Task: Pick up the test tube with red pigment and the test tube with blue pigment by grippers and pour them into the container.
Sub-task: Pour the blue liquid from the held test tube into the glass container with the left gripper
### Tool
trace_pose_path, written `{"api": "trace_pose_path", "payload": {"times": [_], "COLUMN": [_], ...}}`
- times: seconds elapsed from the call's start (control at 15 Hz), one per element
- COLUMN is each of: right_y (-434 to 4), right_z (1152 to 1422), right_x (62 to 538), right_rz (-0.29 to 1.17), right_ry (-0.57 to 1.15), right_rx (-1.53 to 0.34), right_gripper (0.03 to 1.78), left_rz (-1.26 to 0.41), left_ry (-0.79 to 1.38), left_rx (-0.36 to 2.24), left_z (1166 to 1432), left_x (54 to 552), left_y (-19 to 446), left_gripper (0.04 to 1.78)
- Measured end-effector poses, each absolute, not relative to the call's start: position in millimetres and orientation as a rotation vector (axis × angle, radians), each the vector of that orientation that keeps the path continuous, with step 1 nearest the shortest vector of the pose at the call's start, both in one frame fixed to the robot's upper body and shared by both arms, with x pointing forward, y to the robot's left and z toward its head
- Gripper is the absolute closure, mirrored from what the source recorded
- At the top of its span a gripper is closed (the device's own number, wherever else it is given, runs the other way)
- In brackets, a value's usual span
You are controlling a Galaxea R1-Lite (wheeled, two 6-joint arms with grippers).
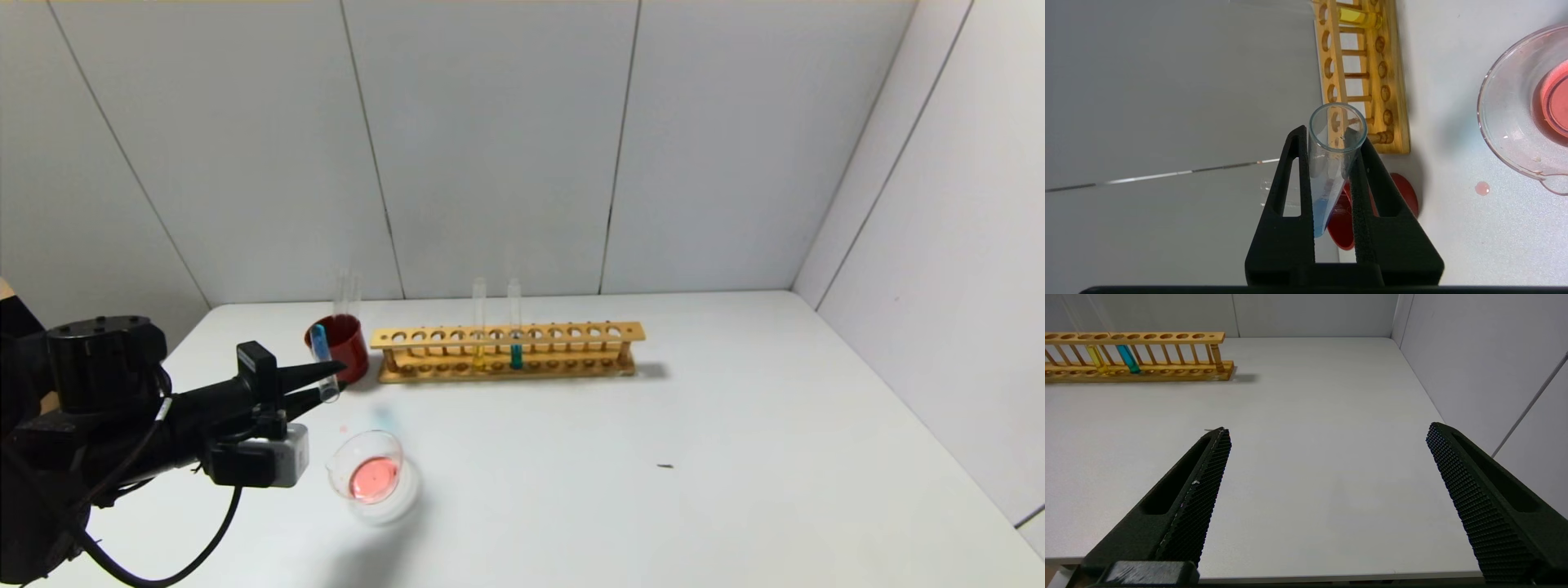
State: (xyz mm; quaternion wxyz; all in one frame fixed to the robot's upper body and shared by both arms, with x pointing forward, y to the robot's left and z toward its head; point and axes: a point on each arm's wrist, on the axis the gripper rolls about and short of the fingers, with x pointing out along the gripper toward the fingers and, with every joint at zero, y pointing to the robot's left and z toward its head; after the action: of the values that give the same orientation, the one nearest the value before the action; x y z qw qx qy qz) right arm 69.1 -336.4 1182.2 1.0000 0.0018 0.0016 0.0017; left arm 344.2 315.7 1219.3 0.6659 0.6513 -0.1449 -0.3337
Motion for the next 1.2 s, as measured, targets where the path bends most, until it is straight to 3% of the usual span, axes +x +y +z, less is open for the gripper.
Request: {"api": "trace_pose_path", "payload": {"times": [0.4,1.2], "right_y": [-336,-336], "right_z": [1182,1182], "right_x": [69,69], "right_rz": [0.003,0.003], "right_ry": [0.003,0.003], "right_rx": [0.004,0.004], "right_gripper": [0.06,0.06], "left_rz": [-0.769,-0.822], "left_ry": [-0.353,-0.455], "left_rx": [1.547,1.596], "left_z": [1208,1203], "left_x": [351,374], "left_y": [333,320], "left_gripper": [1.51,1.51]}}
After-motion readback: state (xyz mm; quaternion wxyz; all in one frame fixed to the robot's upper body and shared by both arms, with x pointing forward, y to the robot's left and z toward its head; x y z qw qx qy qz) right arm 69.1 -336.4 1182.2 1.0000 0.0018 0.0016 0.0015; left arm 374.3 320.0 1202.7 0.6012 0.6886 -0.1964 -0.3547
